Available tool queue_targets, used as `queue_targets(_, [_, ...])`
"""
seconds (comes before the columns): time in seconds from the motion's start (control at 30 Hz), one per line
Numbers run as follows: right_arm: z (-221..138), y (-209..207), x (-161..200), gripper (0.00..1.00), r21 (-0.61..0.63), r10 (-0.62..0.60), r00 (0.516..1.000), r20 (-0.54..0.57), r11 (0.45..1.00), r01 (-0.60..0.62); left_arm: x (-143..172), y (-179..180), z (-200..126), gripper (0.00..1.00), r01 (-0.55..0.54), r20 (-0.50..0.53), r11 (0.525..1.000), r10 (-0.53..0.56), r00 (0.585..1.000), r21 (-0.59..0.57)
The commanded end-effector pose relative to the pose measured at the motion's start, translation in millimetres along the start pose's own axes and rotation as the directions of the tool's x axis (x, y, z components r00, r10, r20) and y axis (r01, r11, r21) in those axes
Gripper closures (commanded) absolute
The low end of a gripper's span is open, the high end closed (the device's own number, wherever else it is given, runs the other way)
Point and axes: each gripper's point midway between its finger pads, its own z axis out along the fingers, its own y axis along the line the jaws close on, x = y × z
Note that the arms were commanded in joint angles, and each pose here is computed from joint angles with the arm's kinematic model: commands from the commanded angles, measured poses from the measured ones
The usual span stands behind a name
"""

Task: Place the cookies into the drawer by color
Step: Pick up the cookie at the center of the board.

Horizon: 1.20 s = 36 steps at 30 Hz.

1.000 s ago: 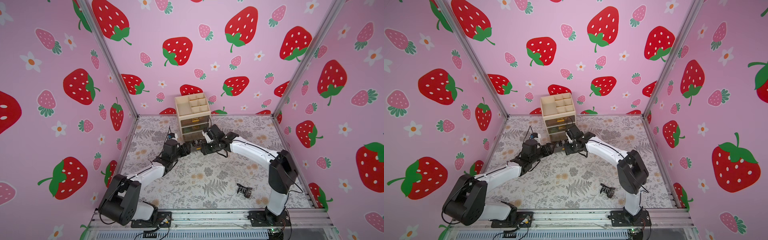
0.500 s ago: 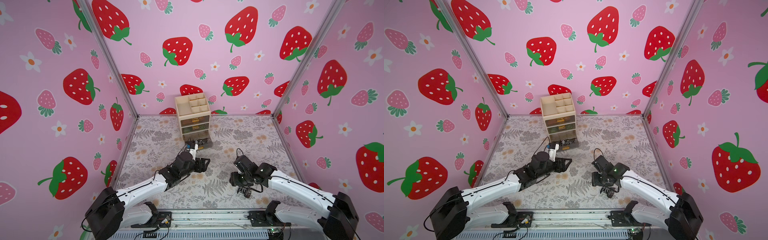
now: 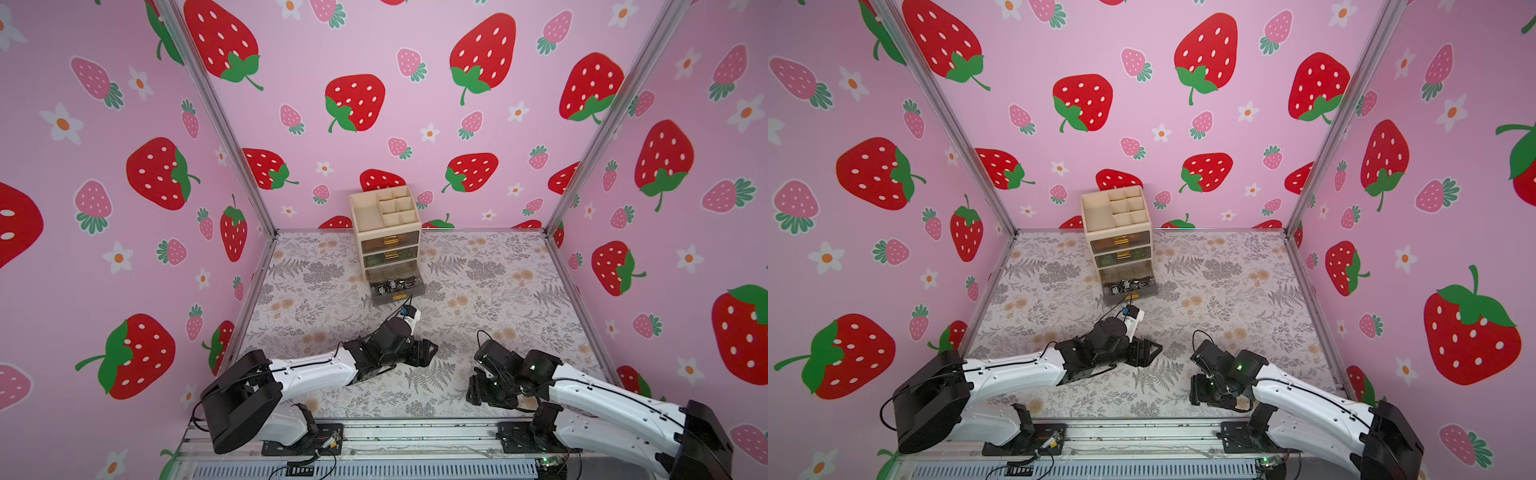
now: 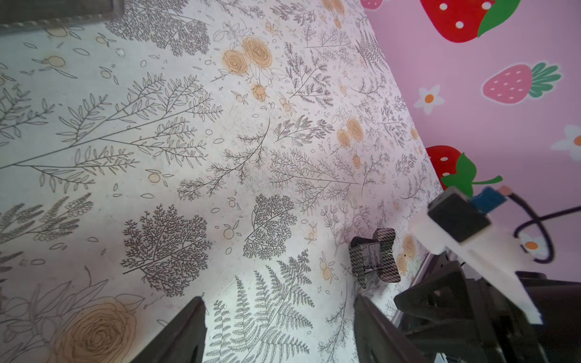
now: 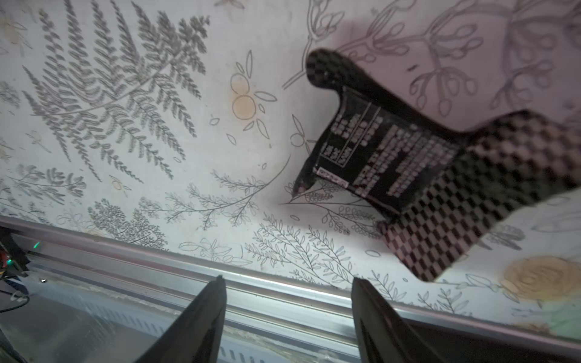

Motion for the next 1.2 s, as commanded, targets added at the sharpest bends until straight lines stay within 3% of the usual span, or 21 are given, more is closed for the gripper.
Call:
queue_targets(0.0, [6, -1, 0, 0.28, 0.017, 0.019, 1.000, -0.011, 1.000, -0.018, -18, -10, -1, 0.22, -0.007, 0.051, 1.000, 0.006, 0.999, 0.013])
queue_targets(0.2, [13, -14, -14, 0.25, 0.060, 0.066, 0.998, 0.004, 0.996, -0.066, -20, -7, -5, 0.21, -0.021, 0.061, 1.000, 0.022, 0.998, -0.009])
queue_targets(0.3, [15, -9, -27, 0.25, 0.013, 0.087, 0.996, 0.023, 0.996, -0.087, -21, -3, -9, 0.20, -0.023, 0.070, 1.000, 0.025, 0.997, -0.019])
queue_targets(0.77, [18, -6, -85, 0.23, 0.017, 0.073, 0.995, 0.074, 0.997, -0.075, -24, 20, -24, 0.20, -0.010, 0.108, 0.997, 0.018, 0.994, -0.079])
queue_targets(1.17, [11, -30, -88, 0.49, 0.262, -0.008, 0.998, 0.058, 0.965, -0.007, -26, 39, -19, 0.20, 0.027, 0.109, 0.994, -0.015, 0.994, -0.110])
